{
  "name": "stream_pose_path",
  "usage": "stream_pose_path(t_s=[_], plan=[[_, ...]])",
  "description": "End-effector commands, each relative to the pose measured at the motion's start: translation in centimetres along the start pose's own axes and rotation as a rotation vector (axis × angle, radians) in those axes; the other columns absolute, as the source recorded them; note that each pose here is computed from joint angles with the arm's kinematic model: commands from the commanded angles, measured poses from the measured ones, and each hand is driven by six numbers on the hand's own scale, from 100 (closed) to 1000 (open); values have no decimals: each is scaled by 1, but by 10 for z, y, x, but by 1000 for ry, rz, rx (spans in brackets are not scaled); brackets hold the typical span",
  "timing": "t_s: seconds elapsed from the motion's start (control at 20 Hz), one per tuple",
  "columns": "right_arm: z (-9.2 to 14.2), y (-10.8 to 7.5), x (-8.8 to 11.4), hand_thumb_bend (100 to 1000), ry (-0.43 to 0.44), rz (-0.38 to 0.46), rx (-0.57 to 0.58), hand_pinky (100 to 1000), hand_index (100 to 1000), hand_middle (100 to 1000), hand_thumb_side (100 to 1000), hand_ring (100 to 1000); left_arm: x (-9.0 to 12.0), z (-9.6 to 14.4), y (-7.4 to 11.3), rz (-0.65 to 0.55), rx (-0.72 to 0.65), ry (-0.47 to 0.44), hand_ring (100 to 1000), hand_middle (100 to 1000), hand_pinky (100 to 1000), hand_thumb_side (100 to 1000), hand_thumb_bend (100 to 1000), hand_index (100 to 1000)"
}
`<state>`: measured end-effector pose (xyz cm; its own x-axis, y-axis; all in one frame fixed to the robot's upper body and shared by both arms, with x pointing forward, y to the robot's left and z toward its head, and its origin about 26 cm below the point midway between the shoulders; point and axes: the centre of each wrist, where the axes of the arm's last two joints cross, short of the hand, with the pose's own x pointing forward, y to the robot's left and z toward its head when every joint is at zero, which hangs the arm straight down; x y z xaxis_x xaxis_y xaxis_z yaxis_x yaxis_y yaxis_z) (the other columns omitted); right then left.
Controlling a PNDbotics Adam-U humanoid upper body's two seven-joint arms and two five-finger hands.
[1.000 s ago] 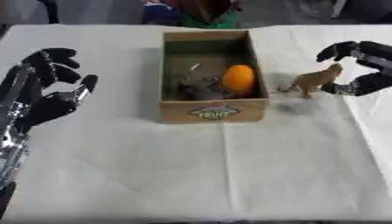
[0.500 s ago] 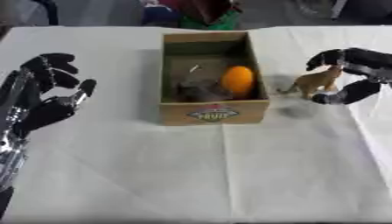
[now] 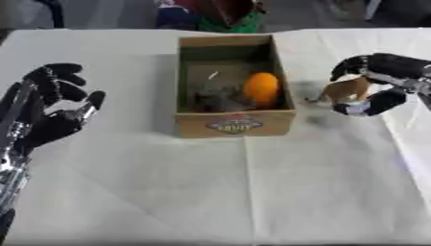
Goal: Pick up objects on the table and place them in the box.
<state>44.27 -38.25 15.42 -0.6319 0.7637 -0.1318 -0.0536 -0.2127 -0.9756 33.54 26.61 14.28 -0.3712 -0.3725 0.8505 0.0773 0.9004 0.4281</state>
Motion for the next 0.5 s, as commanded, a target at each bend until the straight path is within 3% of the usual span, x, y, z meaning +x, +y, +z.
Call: stream_pose_path(t_s=[0.05, 0.5], plan=[[4, -9, -6, 272, 33, 53, -15, 762, 830, 809, 676, 825, 4, -1, 3, -14, 2, -14, 570, 571, 643, 182, 439, 758], [8, 7, -10, 100, 87, 118, -12, 763, 852, 821, 570, 829, 1, 0, 2, -13, -2, -3, 569, 570, 642, 184, 442, 758]])
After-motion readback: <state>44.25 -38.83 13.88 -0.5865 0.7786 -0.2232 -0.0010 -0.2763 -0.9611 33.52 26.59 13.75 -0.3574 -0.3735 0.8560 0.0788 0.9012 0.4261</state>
